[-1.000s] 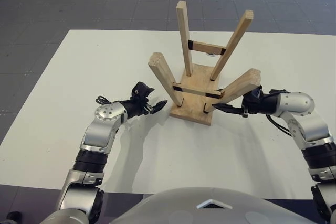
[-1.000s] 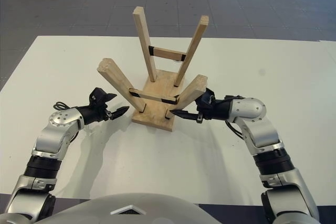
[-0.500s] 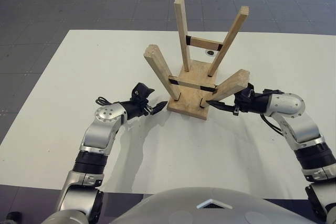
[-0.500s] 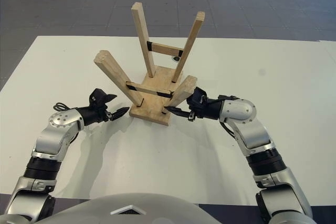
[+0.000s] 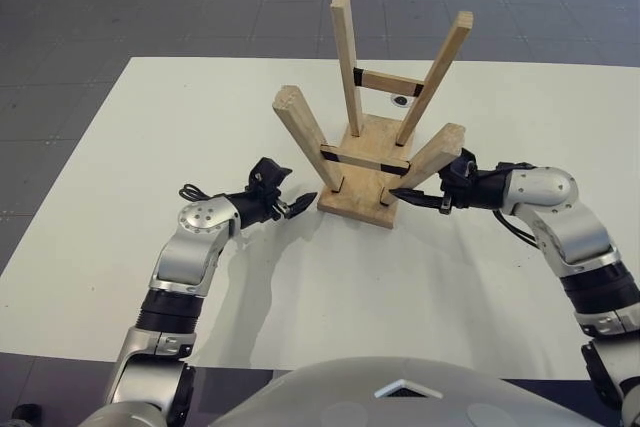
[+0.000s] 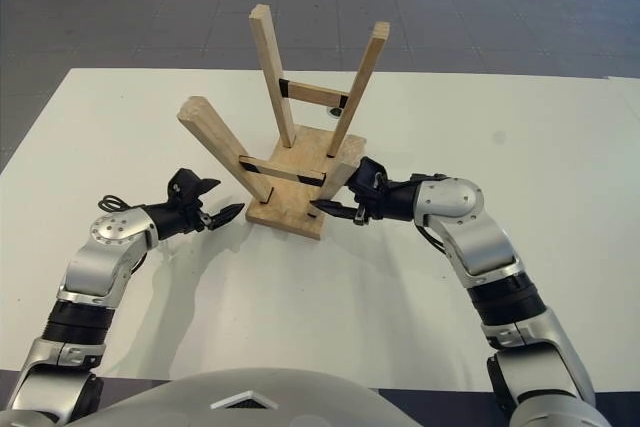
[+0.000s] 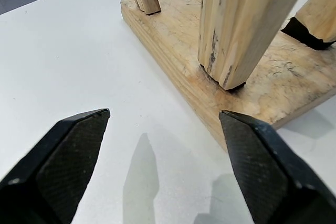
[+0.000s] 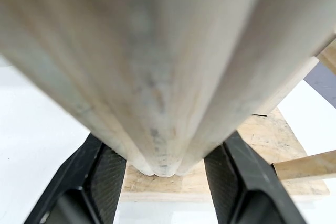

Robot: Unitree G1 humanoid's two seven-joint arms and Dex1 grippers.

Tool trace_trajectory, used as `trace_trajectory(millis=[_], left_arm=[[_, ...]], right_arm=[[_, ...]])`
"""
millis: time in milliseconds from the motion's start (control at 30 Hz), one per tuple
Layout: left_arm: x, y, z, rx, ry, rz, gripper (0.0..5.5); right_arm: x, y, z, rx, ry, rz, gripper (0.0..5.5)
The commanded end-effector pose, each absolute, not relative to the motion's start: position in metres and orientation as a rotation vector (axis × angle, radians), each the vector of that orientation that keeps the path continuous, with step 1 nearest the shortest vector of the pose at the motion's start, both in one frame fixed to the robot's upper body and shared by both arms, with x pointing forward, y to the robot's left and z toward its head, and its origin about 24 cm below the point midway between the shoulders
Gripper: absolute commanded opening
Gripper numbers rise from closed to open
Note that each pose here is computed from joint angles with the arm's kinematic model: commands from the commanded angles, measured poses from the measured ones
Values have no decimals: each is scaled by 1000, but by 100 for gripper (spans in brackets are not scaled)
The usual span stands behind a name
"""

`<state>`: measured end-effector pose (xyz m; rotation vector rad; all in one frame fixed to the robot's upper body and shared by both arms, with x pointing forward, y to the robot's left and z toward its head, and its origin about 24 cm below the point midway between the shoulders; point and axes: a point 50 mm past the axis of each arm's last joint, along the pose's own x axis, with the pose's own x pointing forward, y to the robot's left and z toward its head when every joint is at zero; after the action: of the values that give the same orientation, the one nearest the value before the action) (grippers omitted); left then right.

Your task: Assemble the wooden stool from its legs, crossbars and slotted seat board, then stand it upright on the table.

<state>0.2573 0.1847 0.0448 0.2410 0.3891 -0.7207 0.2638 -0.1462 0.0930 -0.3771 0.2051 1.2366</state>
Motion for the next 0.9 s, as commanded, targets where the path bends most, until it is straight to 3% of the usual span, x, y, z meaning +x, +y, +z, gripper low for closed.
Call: trace_trajectory(millis=[33, 233, 367, 467, 533, 633, 767, 900], left_arm=[[265, 197, 70, 343, 308, -654, 386], [279, 264, 148, 249, 15, -249, 386], [285, 243, 233, 198, -315, -315, 353], [286, 202, 268, 97, -396, -495, 305], [284, 168, 269, 123, -347, -642, 271], [278, 136, 257, 227, -245, -784, 235], [272, 114, 217, 438, -119, -885, 211], [272, 101, 181, 561, -97, -921, 211]], right_arm=[[244, -161, 29, -394, 651, 1203, 203], [257, -154, 29, -236, 660, 1020, 203], [264, -149, 31, -234, 646, 980, 203], [266, -147, 31, -248, 638, 977, 203], [266, -145, 30, -259, 623, 982, 203], [268, -142, 29, -251, 603, 983, 203], [270, -143, 30, -230, 591, 962, 203], [267, -144, 29, -221, 590, 964, 203]])
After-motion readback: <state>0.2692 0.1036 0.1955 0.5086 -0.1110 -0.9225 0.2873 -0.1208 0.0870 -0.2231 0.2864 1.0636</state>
